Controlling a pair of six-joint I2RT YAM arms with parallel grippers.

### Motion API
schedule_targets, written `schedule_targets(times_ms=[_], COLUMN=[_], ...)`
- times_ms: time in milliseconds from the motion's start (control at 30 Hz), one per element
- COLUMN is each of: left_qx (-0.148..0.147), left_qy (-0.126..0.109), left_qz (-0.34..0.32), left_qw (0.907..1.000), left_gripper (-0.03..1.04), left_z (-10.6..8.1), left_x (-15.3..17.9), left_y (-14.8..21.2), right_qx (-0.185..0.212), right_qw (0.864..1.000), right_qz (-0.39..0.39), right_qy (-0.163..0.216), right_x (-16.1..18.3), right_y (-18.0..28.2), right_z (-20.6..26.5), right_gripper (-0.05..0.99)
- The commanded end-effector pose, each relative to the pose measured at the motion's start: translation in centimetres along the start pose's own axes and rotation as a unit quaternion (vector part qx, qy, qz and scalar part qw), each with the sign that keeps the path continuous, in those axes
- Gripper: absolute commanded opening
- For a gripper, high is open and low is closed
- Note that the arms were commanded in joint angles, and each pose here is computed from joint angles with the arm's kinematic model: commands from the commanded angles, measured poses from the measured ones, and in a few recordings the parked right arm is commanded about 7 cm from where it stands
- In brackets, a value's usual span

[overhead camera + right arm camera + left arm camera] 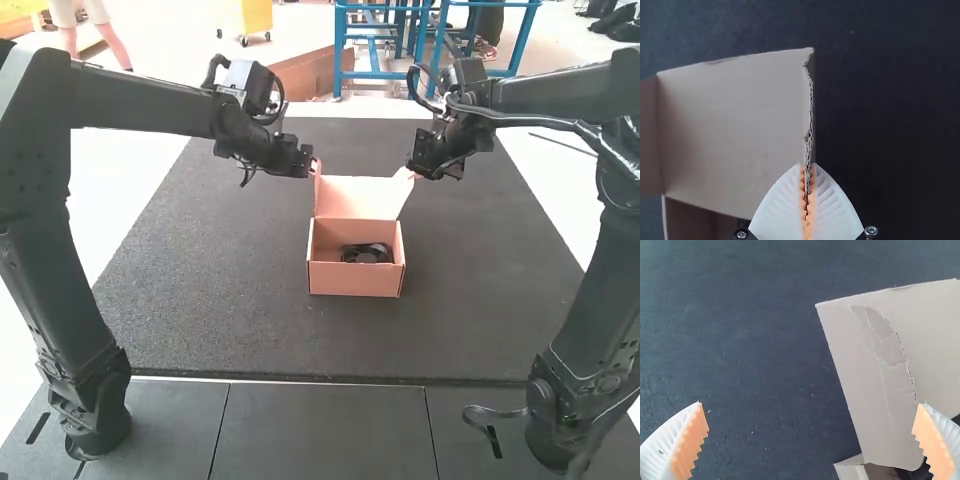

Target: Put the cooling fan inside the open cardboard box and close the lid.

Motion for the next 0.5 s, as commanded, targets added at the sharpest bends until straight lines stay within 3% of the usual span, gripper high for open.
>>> schedule_targets(times_ms=[0,467], left_qx=[0.019,0.019], left_qy=[0.004,0.005], left_qz=[-0.013,0.003], left_qw=[0.9997,0.9998], left_gripper=[0.97,0.97], left_z=[-1.1,-1.1], left_x=[-1.0,-0.4], left_y=[0.3,0.3], right_qx=[0.003,-0.015], right_qw=[1.000,0.999], right_qz=[-0.001,-0.008], right_qy=[0.013,0.045], right_x=[0.1,2.7], right_y=[0.3,2.3], right_z=[-0.1,1.6], right_gripper=[-0.02,-0.02])
Point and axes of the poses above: each hand's point on the last joint's axis, 136 mm out from that joint toward the fingers, its own y axis back along the fingers, its own z axis along the line the jaws close on, x = y × z, the point moved 7 cm from there along y, back along the fingers, and after that the axes turned 8 degrees about -y, right-handed, at the moved point
